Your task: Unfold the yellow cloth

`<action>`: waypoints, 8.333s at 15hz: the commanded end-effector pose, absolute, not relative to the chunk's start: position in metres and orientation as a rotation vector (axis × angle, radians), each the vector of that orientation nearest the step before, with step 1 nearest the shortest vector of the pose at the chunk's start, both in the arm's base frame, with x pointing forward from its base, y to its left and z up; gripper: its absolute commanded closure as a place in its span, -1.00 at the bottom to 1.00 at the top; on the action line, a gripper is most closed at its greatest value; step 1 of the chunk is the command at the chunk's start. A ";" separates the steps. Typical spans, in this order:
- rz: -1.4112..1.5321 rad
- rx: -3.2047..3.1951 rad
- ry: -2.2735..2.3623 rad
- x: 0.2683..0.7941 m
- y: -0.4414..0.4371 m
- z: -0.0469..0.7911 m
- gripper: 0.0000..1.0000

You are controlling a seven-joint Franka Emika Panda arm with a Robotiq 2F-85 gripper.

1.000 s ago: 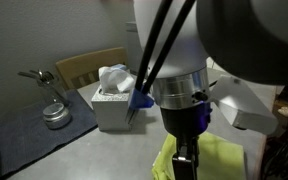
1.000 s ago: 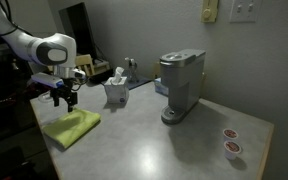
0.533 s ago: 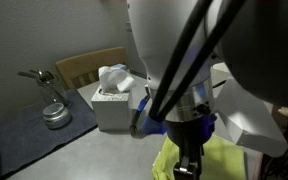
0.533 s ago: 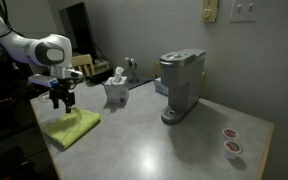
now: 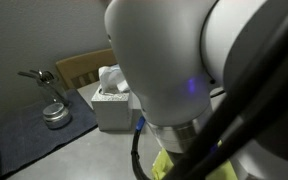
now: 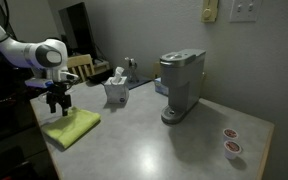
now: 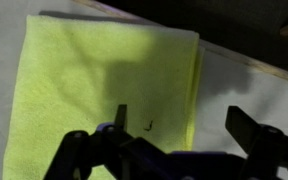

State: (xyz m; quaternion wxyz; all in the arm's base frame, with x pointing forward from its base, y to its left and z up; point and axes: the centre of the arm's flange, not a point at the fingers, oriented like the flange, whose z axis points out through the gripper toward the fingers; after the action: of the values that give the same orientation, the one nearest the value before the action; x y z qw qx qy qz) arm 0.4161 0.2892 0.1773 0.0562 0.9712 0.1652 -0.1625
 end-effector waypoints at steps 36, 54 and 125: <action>-0.604 2.836 0.459 0.436 0.283 0.156 0.99; -0.661 2.791 0.134 0.447 0.186 0.194 0.99; -0.821 2.889 0.858 0.449 0.004 0.209 0.99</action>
State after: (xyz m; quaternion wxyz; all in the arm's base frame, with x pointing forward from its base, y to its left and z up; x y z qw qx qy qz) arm 0.4641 0.0186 0.2085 0.0184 0.9211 0.2857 -0.2639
